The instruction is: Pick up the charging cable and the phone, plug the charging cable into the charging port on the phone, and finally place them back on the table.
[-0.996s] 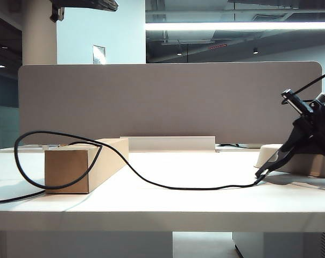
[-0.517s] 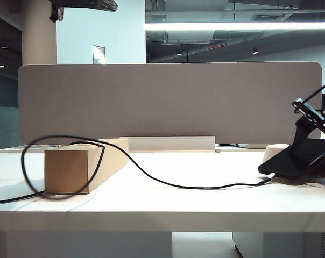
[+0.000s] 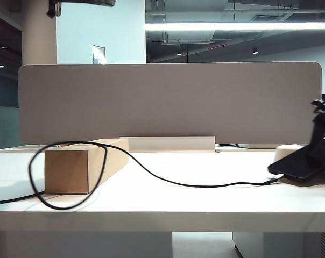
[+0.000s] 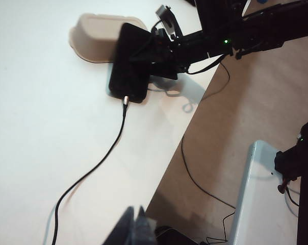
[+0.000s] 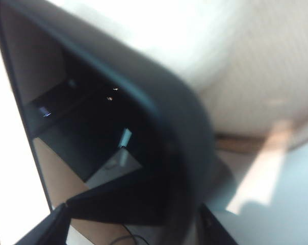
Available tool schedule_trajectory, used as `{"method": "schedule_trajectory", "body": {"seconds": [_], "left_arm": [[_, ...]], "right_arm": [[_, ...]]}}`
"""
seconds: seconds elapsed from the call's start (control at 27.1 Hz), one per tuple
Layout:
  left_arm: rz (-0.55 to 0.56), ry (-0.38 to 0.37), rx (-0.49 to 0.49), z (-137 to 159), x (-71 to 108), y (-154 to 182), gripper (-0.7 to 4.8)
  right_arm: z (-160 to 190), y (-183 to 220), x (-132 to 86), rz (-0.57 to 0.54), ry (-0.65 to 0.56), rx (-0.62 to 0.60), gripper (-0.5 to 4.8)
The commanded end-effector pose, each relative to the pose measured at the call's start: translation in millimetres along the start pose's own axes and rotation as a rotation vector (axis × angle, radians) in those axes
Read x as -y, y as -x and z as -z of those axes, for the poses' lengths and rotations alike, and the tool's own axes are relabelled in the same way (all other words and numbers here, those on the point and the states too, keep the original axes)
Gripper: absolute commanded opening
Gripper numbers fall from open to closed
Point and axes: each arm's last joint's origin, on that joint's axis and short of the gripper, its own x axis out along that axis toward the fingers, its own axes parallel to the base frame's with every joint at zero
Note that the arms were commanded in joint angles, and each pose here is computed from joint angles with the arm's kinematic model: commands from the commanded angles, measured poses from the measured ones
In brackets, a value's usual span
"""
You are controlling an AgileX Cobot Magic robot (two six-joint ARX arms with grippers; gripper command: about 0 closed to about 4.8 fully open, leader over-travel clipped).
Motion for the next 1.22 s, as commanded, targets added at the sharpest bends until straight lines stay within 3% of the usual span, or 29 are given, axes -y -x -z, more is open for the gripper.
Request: {"method": "schedule_trajectory", "body": {"seconds": [0.04, 0.33, 0.77, 1.0, 1.03, 1.22], "left_arm": [[0.001, -0.025, 0.014, -2.7, 2.1, 2.0, -0.06], [0.002, -0.022, 0.012, -2.4, 2.2, 2.0, -0.06], [0.002, -0.022, 0.012, -2.0, 9.1, 7.5, -0.06], [-0.006, -0.044, 0.018, -2.5, 14.4, 12.0, -0.06], [-0.009, -0.05, 0.017, -2.5, 15.1, 12.6, -0.06], [-0.113, -0.09, -0.015, -1.2, 18.0, 17.4, -0.06]], "right_arm": [[-5.2, 11.8, 10.4, 0.046, -0.006, 0.005, 3.43], [-7.1, 13.2, 0.6, -0.125, 0.02, -0.053, 3.48], [-8.1, 26.2, 18.8, -0.009, 0.02, -0.084, 3.47], [-15.2, 55.4, 28.5, 0.04, 0.031, -0.053, 3.42], [-16.7, 61.8, 28.3, 0.039, 0.041, -0.039, 3.2], [-18.4, 103.4, 15.0, 0.01, 0.222, 0.069, 0.53]]}}
